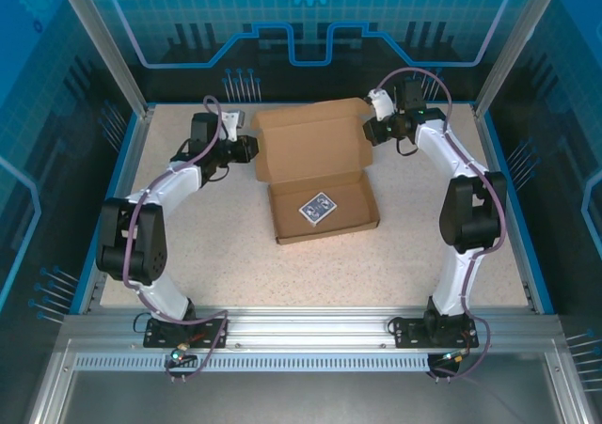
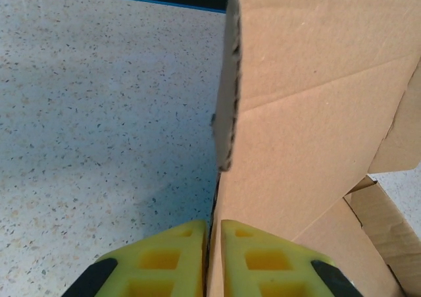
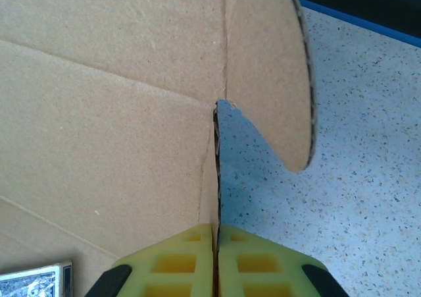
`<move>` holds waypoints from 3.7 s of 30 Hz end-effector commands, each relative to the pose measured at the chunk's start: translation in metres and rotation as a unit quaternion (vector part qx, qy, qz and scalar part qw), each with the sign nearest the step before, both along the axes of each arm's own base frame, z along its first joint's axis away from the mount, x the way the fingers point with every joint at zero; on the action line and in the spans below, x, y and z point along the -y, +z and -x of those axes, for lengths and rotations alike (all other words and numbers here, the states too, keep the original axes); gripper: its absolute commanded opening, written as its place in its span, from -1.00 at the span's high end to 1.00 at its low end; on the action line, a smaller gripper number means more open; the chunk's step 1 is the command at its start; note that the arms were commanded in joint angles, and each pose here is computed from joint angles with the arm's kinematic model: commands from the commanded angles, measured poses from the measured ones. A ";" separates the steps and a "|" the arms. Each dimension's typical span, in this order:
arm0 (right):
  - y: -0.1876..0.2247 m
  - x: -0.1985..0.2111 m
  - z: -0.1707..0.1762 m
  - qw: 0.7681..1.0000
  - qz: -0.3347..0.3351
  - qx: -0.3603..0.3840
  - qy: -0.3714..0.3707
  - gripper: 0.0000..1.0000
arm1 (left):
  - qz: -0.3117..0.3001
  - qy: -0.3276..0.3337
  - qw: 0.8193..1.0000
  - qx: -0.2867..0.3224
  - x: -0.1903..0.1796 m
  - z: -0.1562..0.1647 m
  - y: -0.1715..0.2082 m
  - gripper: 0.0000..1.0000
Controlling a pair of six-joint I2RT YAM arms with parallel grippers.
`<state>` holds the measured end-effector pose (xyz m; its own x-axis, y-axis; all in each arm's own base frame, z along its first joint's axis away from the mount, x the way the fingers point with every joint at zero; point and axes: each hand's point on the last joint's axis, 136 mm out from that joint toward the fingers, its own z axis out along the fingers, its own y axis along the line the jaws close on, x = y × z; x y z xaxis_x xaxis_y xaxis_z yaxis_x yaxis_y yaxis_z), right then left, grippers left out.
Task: Fold the paper box
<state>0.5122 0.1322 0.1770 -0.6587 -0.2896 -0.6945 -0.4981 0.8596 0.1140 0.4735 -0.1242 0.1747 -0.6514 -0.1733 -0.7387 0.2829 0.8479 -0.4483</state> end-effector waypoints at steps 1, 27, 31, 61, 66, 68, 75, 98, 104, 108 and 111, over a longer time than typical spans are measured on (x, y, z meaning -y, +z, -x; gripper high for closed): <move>0.020 -0.009 0.005 1.000 -0.012 0.019 0.003 0.84 | -0.001 -0.012 1.000 0.006 0.007 -0.006 0.004 0.74; 0.058 -0.004 -0.003 0.972 -0.028 0.092 -0.214 0.94 | -0.051 0.144 0.985 0.078 0.035 -0.029 0.063 0.95; 0.066 -0.014 -0.011 0.972 -0.052 0.119 -0.197 0.95 | -0.054 0.153 0.981 0.106 0.043 -0.032 0.070 0.97; 0.087 -0.034 0.009 0.947 -0.165 0.249 -0.121 0.98 | -0.109 0.147 0.962 0.205 0.074 0.018 0.033 1.00; 0.081 -0.030 0.016 0.947 -0.163 0.245 -0.127 0.98 | -0.137 0.155 0.954 0.219 0.074 0.023 0.033 1.00; 0.076 -0.026 0.018 0.949 -0.156 0.236 -0.140 0.98 | -0.146 0.163 0.950 0.224 0.071 0.023 0.035 1.00; 0.057 -0.013 0.019 0.952 -0.119 0.207 -0.191 0.94 | -0.166 0.196 0.932 0.256 0.063 0.013 0.056 1.00; 0.072 -0.030 0.003 0.947 -0.130 0.247 -0.160 1.00 | -0.201 0.187 0.920 0.279 0.072 -0.001 0.048 1.00; 0.075 -0.037 0.007 0.943 -0.145 0.268 -0.136 1.00 | -0.211 0.177 0.919 0.282 0.081 0.010 0.038 1.00; 0.070 -0.041 0.011 0.945 -0.149 0.265 -0.124 1.00 | -0.222 0.166 0.920 0.277 0.087 0.017 0.026 1.00; 0.065 -0.041 0.014 0.946 -0.149 0.263 -0.119 1.00 | -0.230 0.159 0.920 0.273 0.090 0.023 0.015 1.00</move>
<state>0.5077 0.1315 0.2221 -0.2884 0.0850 -0.9537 -0.1769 0.9742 0.1403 0.4606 -0.1777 0.1949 -0.1545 0.0939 -0.9835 -0.0658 0.9923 0.1051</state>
